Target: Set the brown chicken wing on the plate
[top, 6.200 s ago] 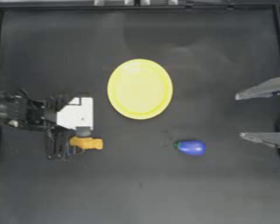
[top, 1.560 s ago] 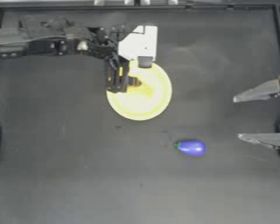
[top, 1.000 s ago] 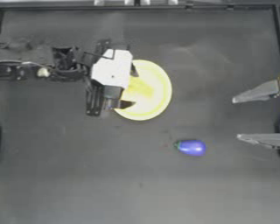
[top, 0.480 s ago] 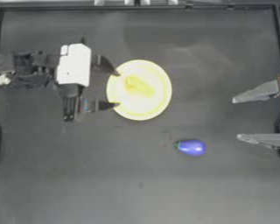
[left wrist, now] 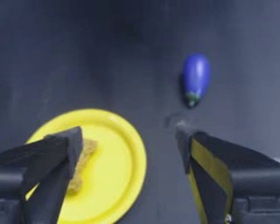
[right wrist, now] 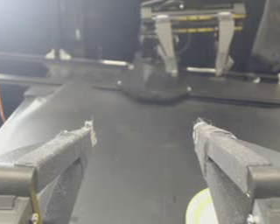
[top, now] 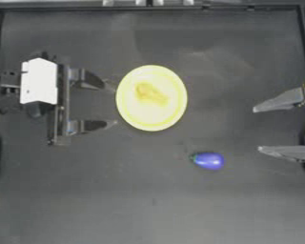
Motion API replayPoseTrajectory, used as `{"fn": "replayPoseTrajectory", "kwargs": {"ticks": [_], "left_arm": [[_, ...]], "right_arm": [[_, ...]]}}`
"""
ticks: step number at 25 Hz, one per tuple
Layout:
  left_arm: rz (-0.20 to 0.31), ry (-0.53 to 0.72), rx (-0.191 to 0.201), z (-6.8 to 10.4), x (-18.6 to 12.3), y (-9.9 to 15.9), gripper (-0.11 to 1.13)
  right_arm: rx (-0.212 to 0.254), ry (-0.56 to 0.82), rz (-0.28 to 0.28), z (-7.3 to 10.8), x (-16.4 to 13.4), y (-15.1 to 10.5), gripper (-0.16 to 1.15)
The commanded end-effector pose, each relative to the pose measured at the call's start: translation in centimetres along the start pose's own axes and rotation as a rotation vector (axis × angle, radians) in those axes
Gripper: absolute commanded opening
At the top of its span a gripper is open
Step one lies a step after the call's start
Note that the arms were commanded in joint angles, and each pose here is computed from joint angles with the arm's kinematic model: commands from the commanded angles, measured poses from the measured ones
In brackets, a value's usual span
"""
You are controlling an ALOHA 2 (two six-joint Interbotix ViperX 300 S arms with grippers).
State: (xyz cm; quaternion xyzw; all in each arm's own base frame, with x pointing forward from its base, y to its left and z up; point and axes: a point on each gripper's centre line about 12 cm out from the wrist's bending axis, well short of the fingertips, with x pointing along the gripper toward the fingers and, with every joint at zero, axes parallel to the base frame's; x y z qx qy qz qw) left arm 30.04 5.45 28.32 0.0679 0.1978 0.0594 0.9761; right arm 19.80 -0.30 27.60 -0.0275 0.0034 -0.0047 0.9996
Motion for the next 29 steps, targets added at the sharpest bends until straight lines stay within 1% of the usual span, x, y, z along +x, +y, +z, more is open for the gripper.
{"fn": "replayPoseTrajectory", "kwargs": {"ticks": [1, 8, 17, 21, 25, 29], "left_arm": [[0.012, -0.074, -0.023, 0.8, -1.5, -0.3, 0.96], [0.004, -0.097, -0.076, -0.2, -2.8, -0.9, 0.96], [0.008, -0.149, -0.109, -1.3, -4.6, -1.5, 0.97], [0.015, -0.161, -0.138, -1.9, -5.2, -1.5, 0.97], [0.005, -0.168, -0.139, -2.2, -5.6, -1.9, 0.97], [0.007, -0.184, -0.137, -2.5, -6.1, -2.0, 0.97]], "right_arm": [[-0.002, -0.011, -0.002, 0.5, 0.2, -0.1, 0.98], [-0.002, -0.009, -0.002, 0.4, 0.2, -0.1, 0.98], [0.001, -0.006, -0.002, 0.3, 0.2, -0.1, 0.98], [0.003, -0.006, -0.002, 0.3, 0.2, -0.1, 0.98], [0.0, -0.005, -0.002, 0.3, 0.2, 0.0, 0.98], [0.0, -0.003, 0.0, 0.2, 0.2, 0.0, 0.98]]}}
